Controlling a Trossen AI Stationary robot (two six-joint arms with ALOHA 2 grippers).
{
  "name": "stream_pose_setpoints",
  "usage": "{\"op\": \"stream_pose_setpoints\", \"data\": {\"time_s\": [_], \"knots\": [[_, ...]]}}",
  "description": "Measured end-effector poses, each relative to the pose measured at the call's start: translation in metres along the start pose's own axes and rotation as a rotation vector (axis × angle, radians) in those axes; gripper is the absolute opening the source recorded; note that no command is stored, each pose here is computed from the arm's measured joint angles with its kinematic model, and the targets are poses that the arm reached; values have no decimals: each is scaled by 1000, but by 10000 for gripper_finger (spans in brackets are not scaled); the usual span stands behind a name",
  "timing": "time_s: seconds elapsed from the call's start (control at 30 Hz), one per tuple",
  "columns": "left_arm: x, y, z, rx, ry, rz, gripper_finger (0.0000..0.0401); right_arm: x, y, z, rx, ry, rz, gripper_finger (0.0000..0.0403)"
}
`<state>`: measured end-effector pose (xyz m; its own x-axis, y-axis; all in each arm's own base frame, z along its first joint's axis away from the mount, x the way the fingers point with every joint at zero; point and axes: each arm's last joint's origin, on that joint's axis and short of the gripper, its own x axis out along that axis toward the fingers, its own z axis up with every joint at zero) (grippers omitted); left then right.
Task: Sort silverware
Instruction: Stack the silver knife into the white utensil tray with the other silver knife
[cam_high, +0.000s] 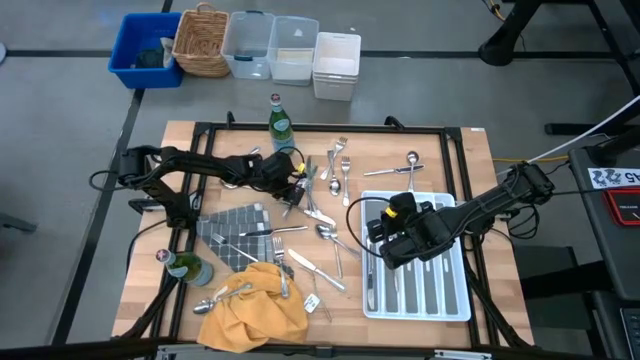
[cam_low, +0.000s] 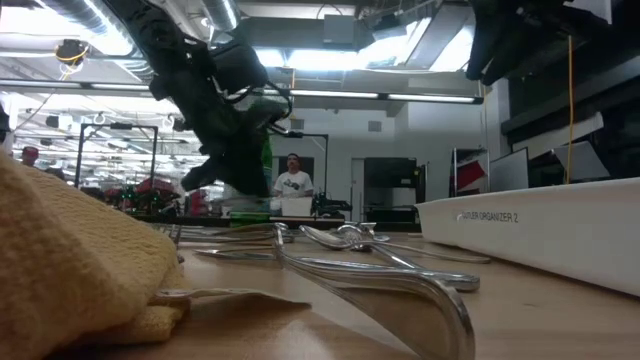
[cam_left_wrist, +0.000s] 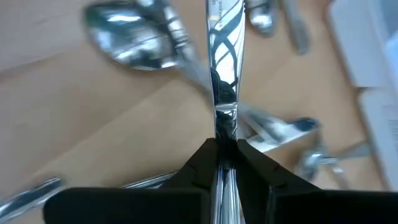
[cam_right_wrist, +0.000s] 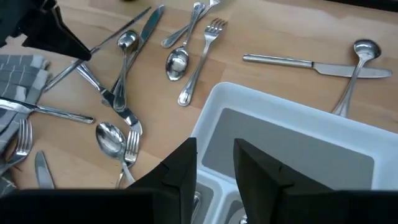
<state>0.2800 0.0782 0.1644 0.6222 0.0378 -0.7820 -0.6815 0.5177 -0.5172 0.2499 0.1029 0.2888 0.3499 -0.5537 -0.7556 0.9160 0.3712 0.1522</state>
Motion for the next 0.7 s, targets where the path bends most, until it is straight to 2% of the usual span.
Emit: {"op": "stream_pose_setpoints", "data": {"time_s": [0.33,0.7], "knots": [[1,-34,-12,12,-39,-196,36,14,1,17,85,-12,-32,108],[-3,-66,-24,70,-116,-378,39,30,17,38,236,0,70,108]]}}
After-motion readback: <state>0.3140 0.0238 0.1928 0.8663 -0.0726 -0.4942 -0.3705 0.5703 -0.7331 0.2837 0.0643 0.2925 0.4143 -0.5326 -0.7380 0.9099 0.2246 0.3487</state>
